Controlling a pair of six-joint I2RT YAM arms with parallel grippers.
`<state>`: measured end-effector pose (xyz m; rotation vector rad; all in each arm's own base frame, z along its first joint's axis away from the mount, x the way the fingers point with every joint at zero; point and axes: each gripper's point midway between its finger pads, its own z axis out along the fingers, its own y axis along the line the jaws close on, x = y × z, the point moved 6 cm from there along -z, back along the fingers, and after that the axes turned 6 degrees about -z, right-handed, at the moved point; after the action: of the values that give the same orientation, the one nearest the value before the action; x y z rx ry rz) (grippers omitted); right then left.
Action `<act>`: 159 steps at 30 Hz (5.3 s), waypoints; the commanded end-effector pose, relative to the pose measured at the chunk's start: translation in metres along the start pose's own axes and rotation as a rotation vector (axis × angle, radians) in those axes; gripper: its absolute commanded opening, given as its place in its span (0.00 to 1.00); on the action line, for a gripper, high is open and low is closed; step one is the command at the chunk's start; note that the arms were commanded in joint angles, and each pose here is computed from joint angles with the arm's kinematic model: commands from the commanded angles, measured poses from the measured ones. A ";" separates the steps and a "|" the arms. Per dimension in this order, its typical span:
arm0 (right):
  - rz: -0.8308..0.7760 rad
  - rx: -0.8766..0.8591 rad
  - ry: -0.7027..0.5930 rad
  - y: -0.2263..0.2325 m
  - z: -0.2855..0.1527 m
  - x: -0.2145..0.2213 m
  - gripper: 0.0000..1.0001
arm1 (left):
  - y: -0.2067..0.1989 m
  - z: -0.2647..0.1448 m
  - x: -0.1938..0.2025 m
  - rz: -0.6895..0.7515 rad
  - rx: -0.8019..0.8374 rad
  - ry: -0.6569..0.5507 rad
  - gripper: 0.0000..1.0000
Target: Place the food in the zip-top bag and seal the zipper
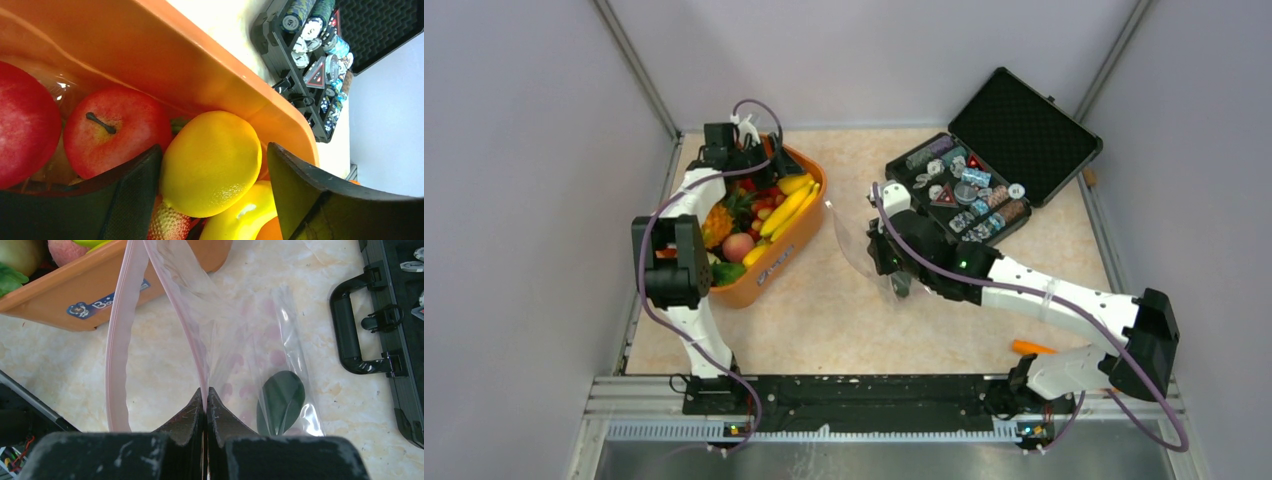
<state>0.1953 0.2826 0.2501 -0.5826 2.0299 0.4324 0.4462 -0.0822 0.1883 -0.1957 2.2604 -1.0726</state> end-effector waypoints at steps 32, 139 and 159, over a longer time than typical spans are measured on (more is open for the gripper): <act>0.040 -0.003 -0.060 -0.005 -0.012 -0.010 0.00 | -0.020 -0.046 -0.002 0.122 -0.156 -0.102 0.16; 0.135 0.132 -0.267 -0.008 -0.017 -0.020 0.00 | -0.231 -0.102 0.172 0.383 -0.086 -0.042 0.79; 0.165 0.281 -0.324 -0.052 -0.055 -0.028 0.00 | -0.154 -0.175 0.107 0.337 -0.464 -0.441 0.99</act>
<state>0.2013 0.2252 0.2819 -0.2307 1.8391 0.2414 0.2189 -0.1446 0.3479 -0.0846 1.9799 -0.4378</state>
